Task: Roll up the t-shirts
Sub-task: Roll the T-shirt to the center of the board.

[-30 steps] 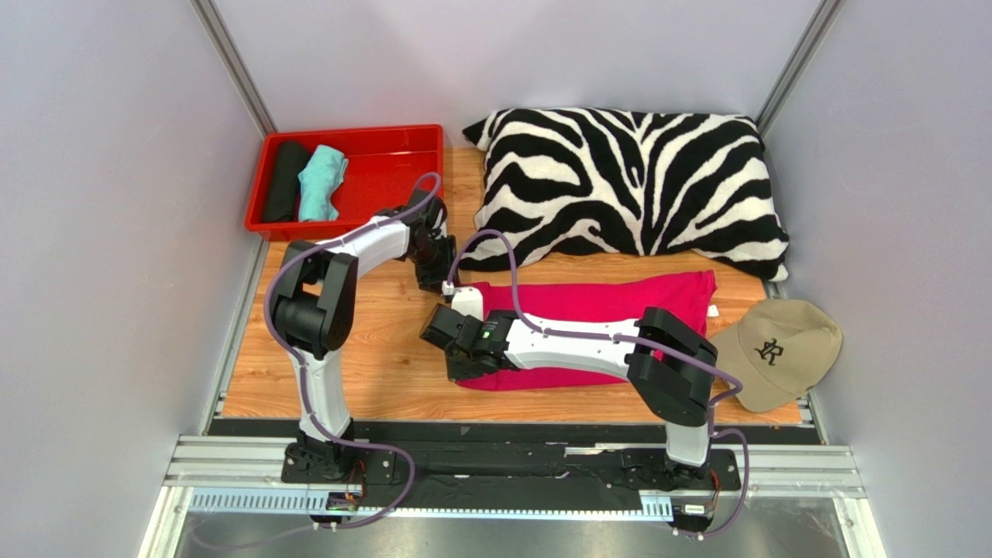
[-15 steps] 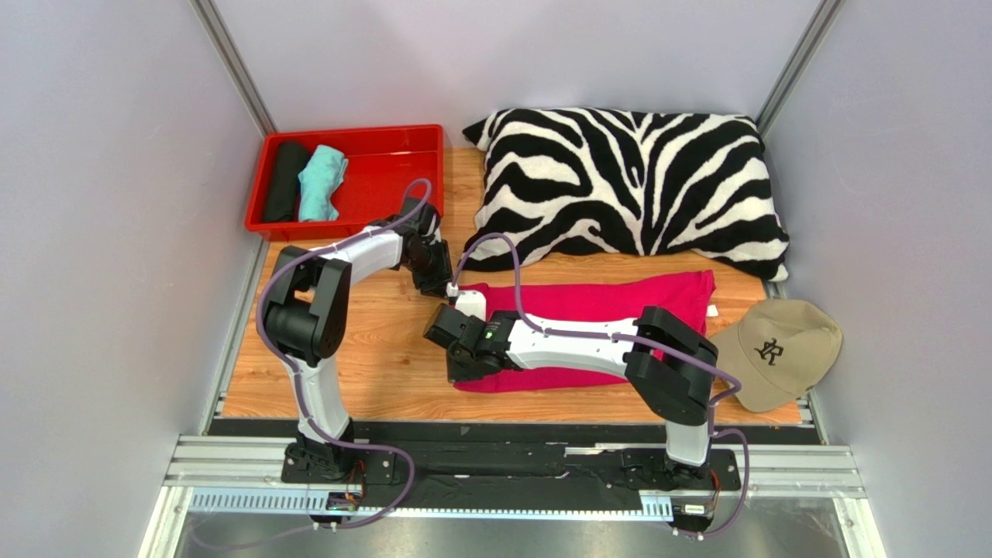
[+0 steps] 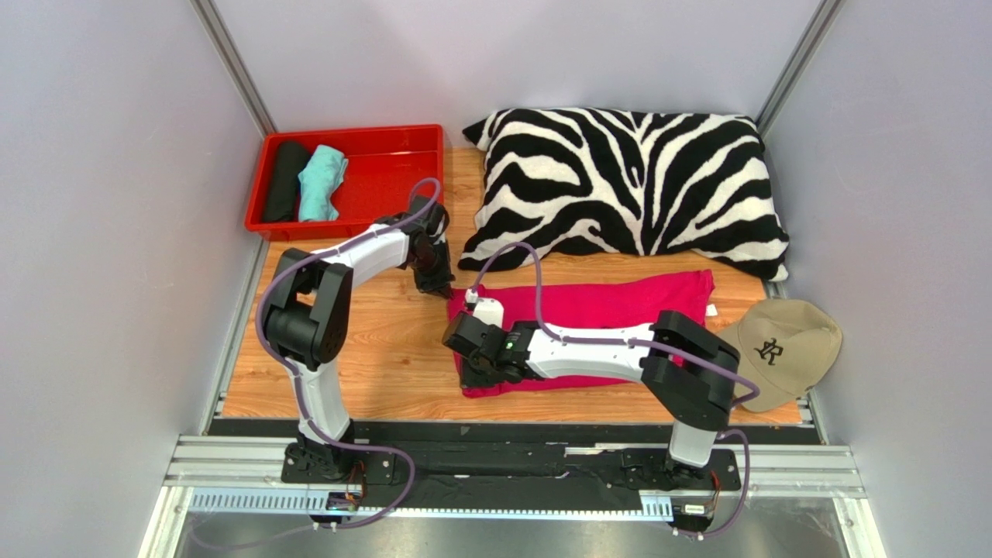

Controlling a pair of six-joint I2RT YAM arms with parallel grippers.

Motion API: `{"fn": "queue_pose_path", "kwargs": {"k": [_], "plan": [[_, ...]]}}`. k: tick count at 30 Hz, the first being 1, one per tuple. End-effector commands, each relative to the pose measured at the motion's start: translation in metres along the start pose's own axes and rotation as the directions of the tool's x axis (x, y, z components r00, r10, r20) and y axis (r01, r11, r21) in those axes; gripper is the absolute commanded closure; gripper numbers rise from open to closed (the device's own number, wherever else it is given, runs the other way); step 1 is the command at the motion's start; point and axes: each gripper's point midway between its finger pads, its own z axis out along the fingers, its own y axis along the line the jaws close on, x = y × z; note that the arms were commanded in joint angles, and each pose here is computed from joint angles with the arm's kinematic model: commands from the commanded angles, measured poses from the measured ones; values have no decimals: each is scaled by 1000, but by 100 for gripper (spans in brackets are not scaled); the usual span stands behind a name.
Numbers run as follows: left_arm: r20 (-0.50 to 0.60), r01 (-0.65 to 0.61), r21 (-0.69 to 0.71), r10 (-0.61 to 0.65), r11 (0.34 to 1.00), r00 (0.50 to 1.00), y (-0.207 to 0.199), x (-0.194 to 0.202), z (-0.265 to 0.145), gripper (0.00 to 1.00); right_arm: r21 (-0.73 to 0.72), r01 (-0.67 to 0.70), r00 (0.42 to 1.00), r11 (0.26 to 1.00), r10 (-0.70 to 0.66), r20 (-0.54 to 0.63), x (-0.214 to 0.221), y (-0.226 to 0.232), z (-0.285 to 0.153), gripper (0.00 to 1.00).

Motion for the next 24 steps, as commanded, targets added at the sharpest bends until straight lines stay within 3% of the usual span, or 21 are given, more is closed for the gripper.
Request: {"fn": "queue_pose_path", "kwargs": {"k": [1,7,24], "plan": [[78,-36,-59,41,998,996,-13,-17,-28,96,-128,-83,995,988,90,53,-16,18,-19,100],[94,-60,-161,76,985,993,-23,-17,-40,97,-195,-138,988,971,149,46,-13,13,-25,100],[65,-106,-212,122,972,990,-62,-5,-29,100,-231,-261,959,937,279,49,-7,-23,-32,100]]}}
